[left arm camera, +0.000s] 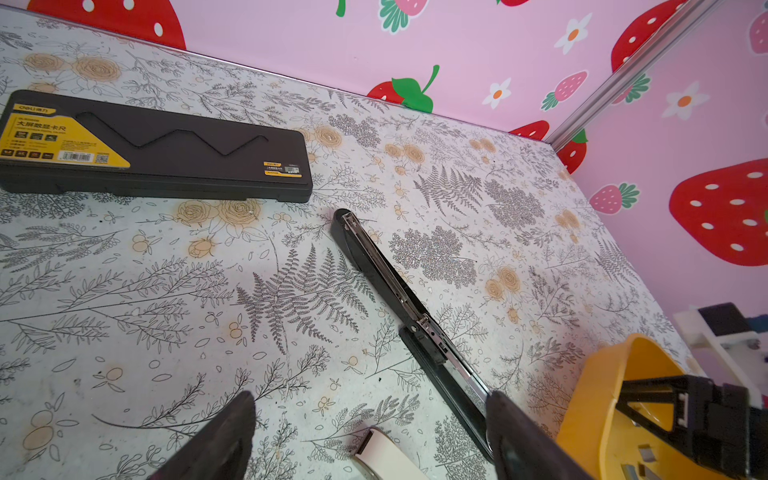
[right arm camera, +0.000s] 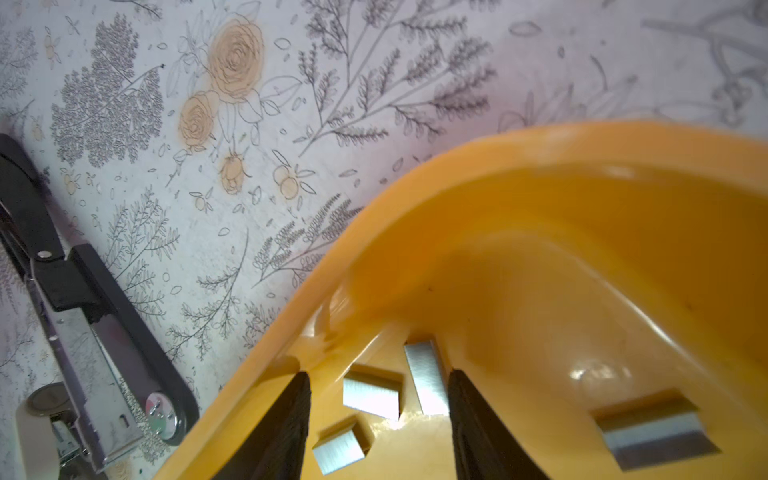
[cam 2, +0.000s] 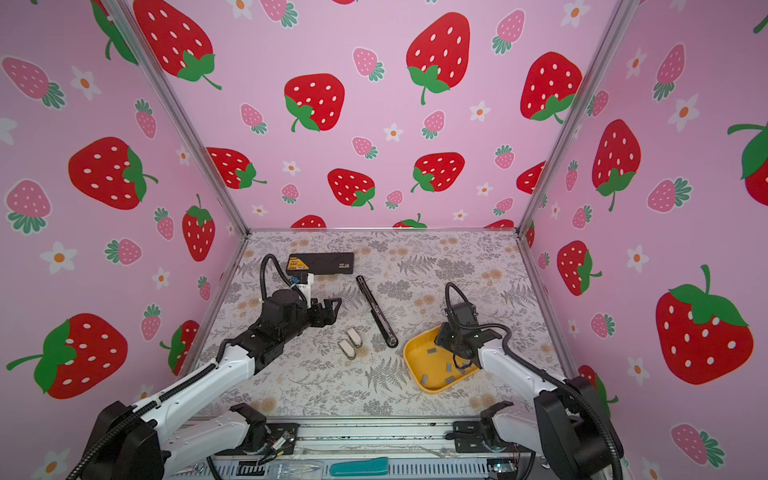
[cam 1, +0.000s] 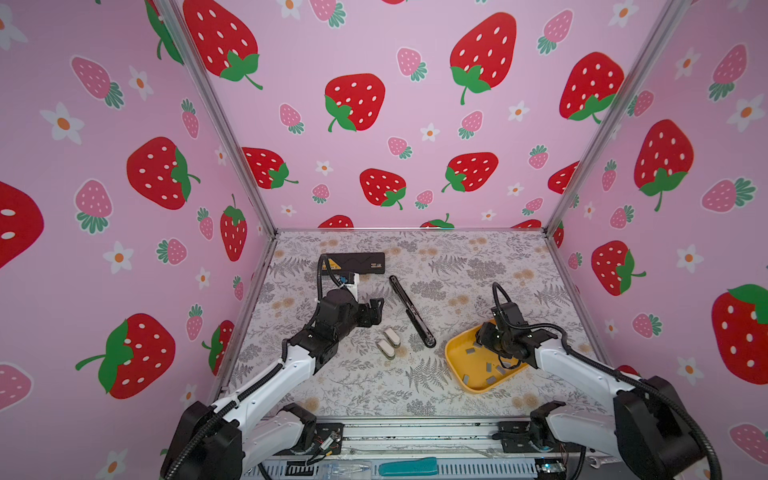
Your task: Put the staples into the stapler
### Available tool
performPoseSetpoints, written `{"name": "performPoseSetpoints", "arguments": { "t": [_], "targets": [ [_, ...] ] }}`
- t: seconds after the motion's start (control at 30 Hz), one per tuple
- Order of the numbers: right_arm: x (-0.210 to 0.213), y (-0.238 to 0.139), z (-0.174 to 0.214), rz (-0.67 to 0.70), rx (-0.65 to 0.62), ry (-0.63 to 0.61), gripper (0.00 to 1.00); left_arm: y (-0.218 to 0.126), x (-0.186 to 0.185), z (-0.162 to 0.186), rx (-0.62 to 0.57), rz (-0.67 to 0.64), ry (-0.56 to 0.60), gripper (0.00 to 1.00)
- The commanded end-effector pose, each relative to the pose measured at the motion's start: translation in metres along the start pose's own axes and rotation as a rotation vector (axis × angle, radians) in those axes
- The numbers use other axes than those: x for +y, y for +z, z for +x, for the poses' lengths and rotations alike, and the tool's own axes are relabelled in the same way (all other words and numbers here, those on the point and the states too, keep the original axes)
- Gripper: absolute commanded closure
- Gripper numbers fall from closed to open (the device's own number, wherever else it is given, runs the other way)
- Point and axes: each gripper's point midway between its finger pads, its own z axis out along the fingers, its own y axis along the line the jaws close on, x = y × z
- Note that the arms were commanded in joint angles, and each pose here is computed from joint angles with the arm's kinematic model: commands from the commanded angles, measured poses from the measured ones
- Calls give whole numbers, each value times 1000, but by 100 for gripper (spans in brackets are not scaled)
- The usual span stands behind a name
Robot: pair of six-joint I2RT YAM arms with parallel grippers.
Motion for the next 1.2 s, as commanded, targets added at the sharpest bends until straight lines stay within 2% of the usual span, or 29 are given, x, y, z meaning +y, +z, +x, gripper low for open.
{"name": "performPoseSetpoints", "arguments": {
  "t": [0.0,0.07,0.2,0.4,0.6,0.73,1.0,1.17],
  "targets": [
    [16,9,-24,-20,-25,-57,48,4,0,0,-2,9,-1,12],
    [20,12,-35,3,-41,-89,56,8,-1,2,13,12,-3,12],
    [19,7,-39,3,-68,-88,54,11,-2,3,29,12,4,12],
    [16,-17,-36,-55,-123,-56,42,6,-1,1,9,13,1,12],
    [50,-47,-40,-268,-196,-19,22,0,-2,-1,-1,15,6,12],
    [66,-38,-38,-252,-167,-48,13,-4,1,-2,-13,-1,6,12],
    [70,3,-29,-173,-83,-70,15,-3,-1,-2,-6,6,1,12],
    [73,20,-25,-120,-51,-139,30,-1,-3,-1,2,20,0,12]
  ]
}}
